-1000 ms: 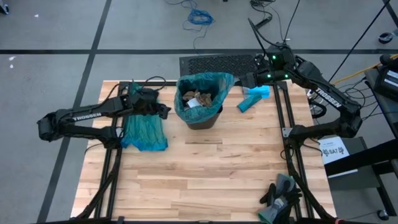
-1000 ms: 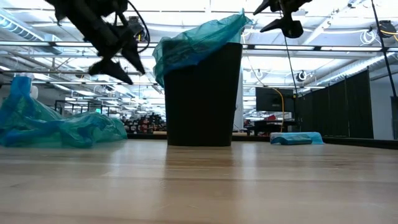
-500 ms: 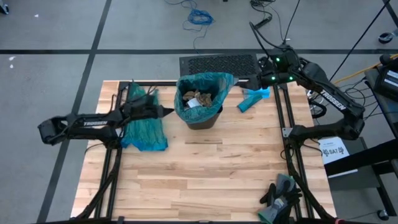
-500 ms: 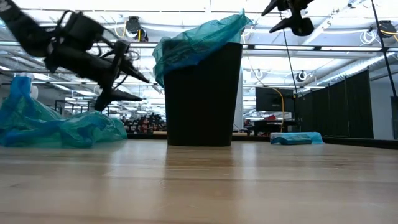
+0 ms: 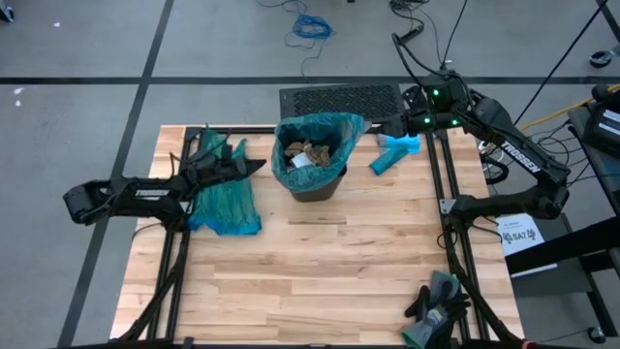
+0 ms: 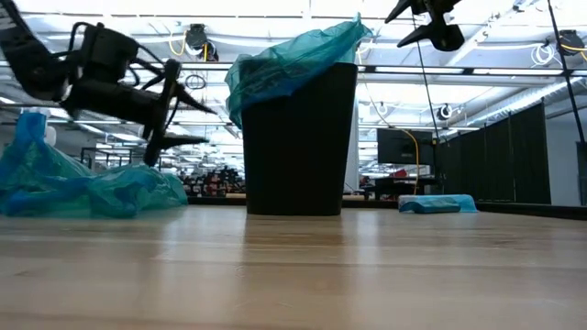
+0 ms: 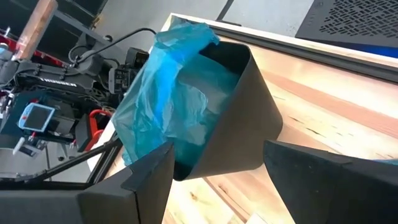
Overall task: Place trash/remove bag and relplace
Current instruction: Remove the blue trash bag from the black trash bin
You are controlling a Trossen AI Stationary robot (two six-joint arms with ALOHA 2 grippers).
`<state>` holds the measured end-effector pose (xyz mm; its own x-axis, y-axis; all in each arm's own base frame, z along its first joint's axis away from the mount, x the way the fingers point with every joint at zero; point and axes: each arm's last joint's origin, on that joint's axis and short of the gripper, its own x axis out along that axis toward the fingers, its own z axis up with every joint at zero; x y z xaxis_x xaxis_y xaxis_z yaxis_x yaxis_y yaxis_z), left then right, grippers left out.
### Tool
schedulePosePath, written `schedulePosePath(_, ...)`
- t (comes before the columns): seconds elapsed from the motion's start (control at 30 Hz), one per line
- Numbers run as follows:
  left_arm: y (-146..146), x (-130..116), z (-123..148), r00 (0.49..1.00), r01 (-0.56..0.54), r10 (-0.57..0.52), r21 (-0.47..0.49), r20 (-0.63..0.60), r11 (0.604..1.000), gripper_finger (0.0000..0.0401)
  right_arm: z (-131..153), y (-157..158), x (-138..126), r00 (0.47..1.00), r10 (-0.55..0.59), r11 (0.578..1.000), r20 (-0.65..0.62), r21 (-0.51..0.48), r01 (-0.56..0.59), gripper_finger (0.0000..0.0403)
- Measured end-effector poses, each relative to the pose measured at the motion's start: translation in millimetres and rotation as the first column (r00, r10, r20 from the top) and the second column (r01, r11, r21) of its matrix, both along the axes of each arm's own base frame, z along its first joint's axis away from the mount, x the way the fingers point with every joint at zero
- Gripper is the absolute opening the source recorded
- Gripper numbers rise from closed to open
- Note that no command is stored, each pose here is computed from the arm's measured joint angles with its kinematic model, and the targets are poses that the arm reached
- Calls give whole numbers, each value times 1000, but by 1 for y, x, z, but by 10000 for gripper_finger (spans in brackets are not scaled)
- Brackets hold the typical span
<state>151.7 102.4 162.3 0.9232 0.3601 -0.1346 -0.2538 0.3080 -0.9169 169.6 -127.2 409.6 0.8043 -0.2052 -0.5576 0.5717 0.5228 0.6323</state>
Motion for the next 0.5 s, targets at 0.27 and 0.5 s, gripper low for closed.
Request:
schedulePosePath(0.27, 15, 21, 10, 1000, 1, -1, 12, -10, 1000, 244, 0, -1, 0, 1000, -28, 1000, -2, -12, 28, 238)
schedulePosePath(0.5, 20, 45, 9, 994, 103, -104, -7, -33, 995, 244, 0, -1, 0, 1000, -28, 1000, -6, -10, 28, 238)
